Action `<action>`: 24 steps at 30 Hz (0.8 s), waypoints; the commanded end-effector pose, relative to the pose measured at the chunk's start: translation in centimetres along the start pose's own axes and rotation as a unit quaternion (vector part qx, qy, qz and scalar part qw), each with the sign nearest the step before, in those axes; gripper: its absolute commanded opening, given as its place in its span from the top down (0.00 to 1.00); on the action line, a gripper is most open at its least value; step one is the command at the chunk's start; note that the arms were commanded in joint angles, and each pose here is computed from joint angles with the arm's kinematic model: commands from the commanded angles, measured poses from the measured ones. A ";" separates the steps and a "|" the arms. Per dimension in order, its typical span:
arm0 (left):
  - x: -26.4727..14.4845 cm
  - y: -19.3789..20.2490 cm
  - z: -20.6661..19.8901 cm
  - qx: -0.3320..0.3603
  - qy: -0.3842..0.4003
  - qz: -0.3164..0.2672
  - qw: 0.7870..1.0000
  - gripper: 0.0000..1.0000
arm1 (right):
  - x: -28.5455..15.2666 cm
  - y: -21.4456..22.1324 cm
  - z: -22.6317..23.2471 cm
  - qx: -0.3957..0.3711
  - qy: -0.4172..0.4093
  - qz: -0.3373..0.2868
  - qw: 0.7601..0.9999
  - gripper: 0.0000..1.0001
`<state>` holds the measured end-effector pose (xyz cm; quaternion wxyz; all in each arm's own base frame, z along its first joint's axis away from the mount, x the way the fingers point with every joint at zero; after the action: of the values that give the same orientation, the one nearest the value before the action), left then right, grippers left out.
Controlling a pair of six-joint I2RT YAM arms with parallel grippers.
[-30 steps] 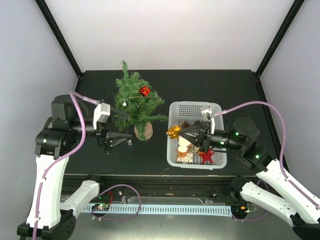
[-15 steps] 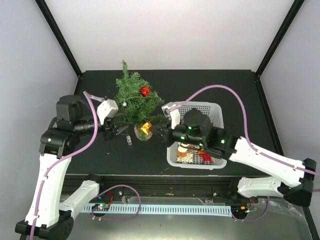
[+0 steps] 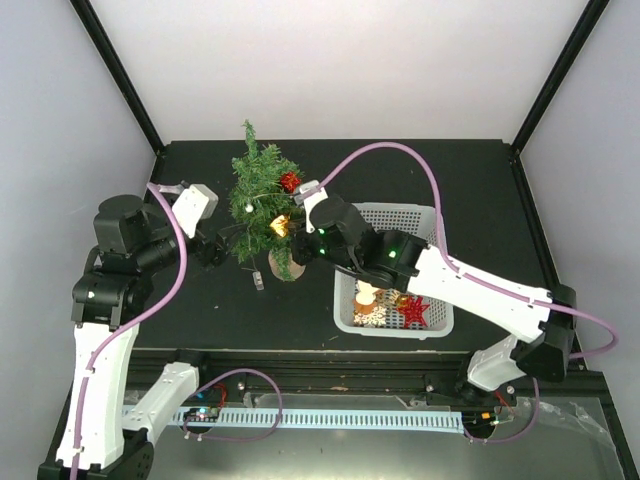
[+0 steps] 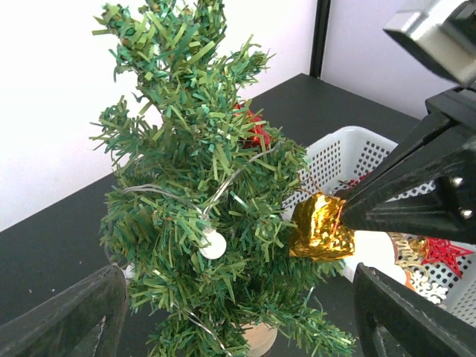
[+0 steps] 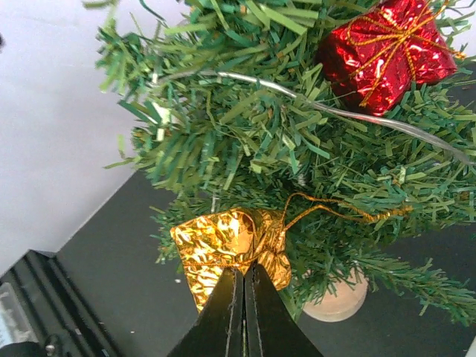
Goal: Decorate the small christmas tree
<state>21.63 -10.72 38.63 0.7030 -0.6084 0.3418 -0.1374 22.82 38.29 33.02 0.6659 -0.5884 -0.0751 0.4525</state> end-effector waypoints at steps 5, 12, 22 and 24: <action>-0.4 -1.1 0.6 -0.007 -0.011 -0.014 1.000 0.16 | 1.4 -0.8 -0.7 -0.019 0.036 -0.001 0.999 0.99; -0.2 -0.7 0.5 -0.013 -0.004 -0.012 1.000 0.15 | 3.2 -0.3 -0.7 -0.017 0.041 0.010 0.999 0.99; -0.2 -0.5 0.2 -0.013 0.002 -0.011 1.000 0.14 | 4.5 0.0 -1.7 -0.003 0.061 0.013 0.998 0.99; -0.2 -0.5 0.2 -0.014 0.002 -0.011 1.000 0.14 | 4.4 -0.1 -1.8 0.000 0.066 0.010 0.998 0.99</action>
<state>21.85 -10.48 38.57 0.6972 -0.6157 0.3423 -0.1328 25.80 40.73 29.43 0.6467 -0.6194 -0.0299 0.4442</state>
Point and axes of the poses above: each gripper's point midway between its finger pads, its own x axis out along the fingers, its own z axis along the line the jaws close on, y = z × x, the point moved 1 cm from there along -x, back along the fingers, and after that the axes turned 1 degree about -x, right-handed, at the moved point
